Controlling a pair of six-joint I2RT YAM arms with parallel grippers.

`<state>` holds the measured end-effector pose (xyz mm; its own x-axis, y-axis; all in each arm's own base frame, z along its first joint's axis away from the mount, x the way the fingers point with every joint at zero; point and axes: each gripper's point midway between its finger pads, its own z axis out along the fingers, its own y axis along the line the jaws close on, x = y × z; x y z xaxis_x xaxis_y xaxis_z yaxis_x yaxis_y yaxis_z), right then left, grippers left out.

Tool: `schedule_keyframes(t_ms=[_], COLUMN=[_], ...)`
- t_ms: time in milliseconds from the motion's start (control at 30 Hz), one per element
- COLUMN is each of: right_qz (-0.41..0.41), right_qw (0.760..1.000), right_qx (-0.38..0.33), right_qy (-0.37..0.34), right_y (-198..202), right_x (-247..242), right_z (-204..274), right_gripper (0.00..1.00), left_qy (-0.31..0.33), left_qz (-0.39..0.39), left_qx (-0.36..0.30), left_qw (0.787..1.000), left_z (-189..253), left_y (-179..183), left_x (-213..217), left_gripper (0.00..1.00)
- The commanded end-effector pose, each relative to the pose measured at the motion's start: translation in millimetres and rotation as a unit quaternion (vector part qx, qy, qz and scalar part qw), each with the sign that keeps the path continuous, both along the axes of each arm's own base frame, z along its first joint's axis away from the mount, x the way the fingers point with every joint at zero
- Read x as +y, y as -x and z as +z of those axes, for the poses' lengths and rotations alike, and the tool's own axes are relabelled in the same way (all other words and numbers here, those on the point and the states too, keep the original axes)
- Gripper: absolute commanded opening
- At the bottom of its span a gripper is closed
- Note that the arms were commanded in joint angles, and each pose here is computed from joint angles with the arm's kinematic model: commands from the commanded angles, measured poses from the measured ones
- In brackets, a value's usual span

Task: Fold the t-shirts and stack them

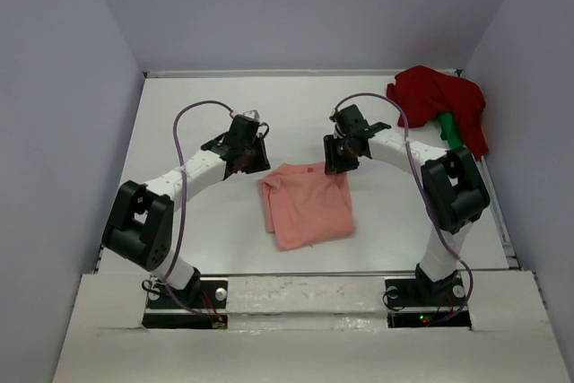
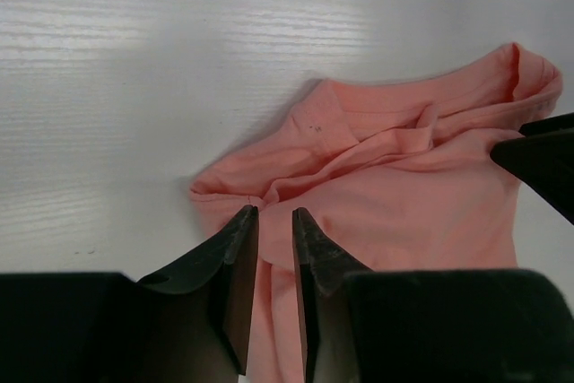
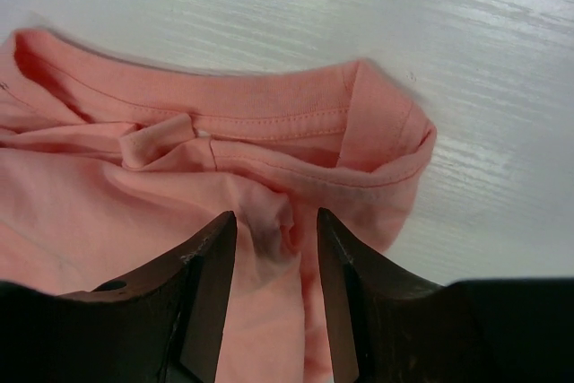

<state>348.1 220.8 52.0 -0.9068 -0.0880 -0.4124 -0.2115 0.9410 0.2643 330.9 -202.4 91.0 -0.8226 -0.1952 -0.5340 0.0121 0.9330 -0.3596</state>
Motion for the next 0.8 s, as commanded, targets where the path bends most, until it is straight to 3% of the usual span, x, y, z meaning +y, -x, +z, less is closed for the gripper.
schedule_keyframes(t_ms=[0, 167, 233, 300, 467, 767], right_qz=[0.011, 0.007, 0.007, 0.005, 0.004, 0.004], right_qw=[0.999, 0.999, 0.999, 0.999, 0.999, 0.999], right_qx=[-0.038, -0.038, -0.039, -0.039, -0.041, -0.038], right_qy=[-0.028, -0.030, -0.032, -0.033, -0.029, -0.028], right_y=[-24.2, -24.6, -24.7, -24.0, -22.5, -23.0], right_x=[14.6, 15.1, 15.3, 15.1, 12.7, 13.3], right_z=[19.5, 20.2, 22.1, 23.0, 22.0, 18.4], right_gripper=[0.47, 0.47, 0.46, 0.46, 0.46, 0.46], left_qy=[0.024, 0.022, 0.020, 0.019, 0.004, -0.017], left_qz=[-0.012, -0.010, -0.010, -0.010, -0.001, -0.003], left_qx=[-0.009, -0.003, 0.001, 0.003, 0.004, 0.010], left_qw=[1.000, 1.000, 1.000, 1.000, 1.000, 1.000], left_z=[6.8, 1.4, -1.4, -3.1, -1.7, -5.8], left_y=[3.9, 6.1, 7.0, 7.8, 17.2, 47.2], left_x=[-6.9, -5.2, -4.8, -4.3, -4.6, -24.3], left_gripper=[0.31, 0.17, 0.17, 0.18, 0.39, 0.39])
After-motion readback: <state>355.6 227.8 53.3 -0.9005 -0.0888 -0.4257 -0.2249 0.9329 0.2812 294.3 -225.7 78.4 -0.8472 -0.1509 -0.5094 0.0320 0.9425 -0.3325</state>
